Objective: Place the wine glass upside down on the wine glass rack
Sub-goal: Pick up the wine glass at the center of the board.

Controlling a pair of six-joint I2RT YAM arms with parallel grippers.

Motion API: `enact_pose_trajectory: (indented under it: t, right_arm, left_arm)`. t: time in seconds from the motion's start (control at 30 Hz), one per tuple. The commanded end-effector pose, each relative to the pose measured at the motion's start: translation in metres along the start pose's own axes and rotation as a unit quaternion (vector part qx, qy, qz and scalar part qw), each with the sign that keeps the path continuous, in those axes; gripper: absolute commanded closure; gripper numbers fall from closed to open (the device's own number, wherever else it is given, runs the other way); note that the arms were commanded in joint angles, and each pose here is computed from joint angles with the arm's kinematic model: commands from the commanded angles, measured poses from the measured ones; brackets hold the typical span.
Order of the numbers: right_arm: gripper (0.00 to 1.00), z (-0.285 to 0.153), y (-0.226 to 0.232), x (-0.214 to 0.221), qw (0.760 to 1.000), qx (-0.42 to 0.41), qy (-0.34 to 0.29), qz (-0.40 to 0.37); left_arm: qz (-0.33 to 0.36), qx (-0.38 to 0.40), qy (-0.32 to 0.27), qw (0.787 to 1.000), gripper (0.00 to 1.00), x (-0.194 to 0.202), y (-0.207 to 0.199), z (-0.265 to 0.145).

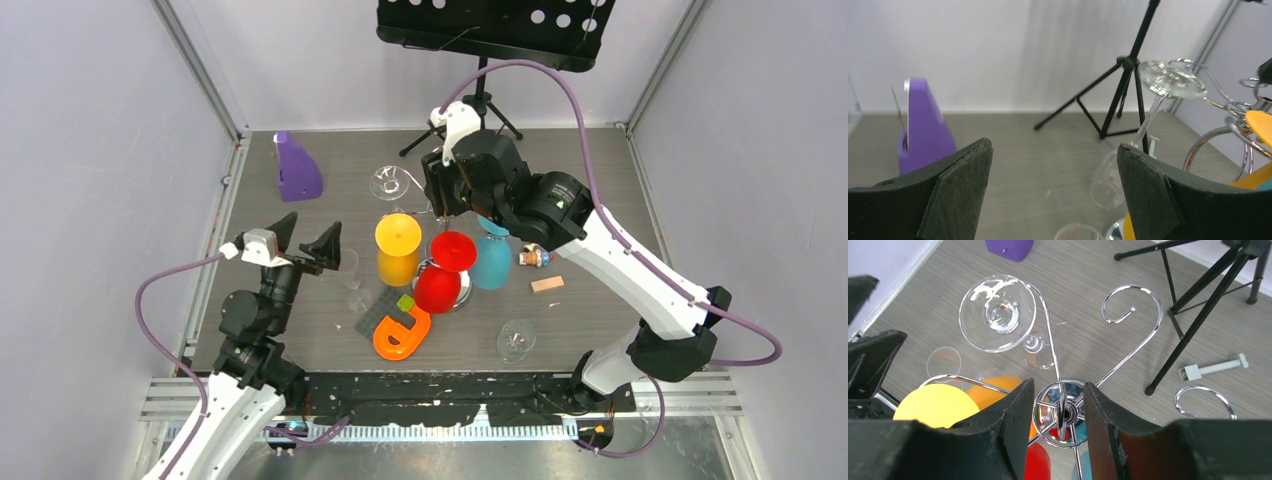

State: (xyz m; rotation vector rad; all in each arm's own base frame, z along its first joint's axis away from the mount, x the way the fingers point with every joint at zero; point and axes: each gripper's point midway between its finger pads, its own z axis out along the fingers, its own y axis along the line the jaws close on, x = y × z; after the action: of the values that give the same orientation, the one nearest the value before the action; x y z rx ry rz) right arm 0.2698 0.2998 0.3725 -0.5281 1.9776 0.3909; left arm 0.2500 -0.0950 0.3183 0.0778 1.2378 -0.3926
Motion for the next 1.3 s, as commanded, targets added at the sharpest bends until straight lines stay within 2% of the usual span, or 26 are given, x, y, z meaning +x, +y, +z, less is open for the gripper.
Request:
enact_pose_trajectory:
  t: [0.0, 0.27, 0.53, 0.83, 1.27]
  right_arm:
    - [0.52, -0.023, -0.005, -0.04, 0.998, 0.005, -0.06, 0.008]
    - [0.48, -0.041, -0.017, -0.061, 0.995, 0.02, -0.099, 0.003]
    - [0.48, -0.066, -0.029, -0.068, 0.992, 0.028, -0.125, 0.009]
    - [0.47, -0.079, -0.042, -0.061, 0.989, 0.039, -0.141, 0.009]
    - [0.46, -0.086, -0.054, -0.043, 0.989, 0.055, -0.139, 0.001]
  left_arm:
    - [-0.084, -0.084, 0.064, 0.991, 0.07, 0.012, 0.02, -0.019]
    - [-0.171, -0.096, 0.191, 0.962, 0.08, 0.041, 0.006, -0.052]
    - [-0.162, -0.146, 0.306, 0.927, 0.14, 0.069, 0.013, -0.08]
    - [-0.156, -0.135, 0.361, 0.91, 0.33, 0.074, 0.003, -0.076]
    - [-0.094, -0.15, 0.443, 0.879, 0.44, 0.066, 0.006, -0.062]
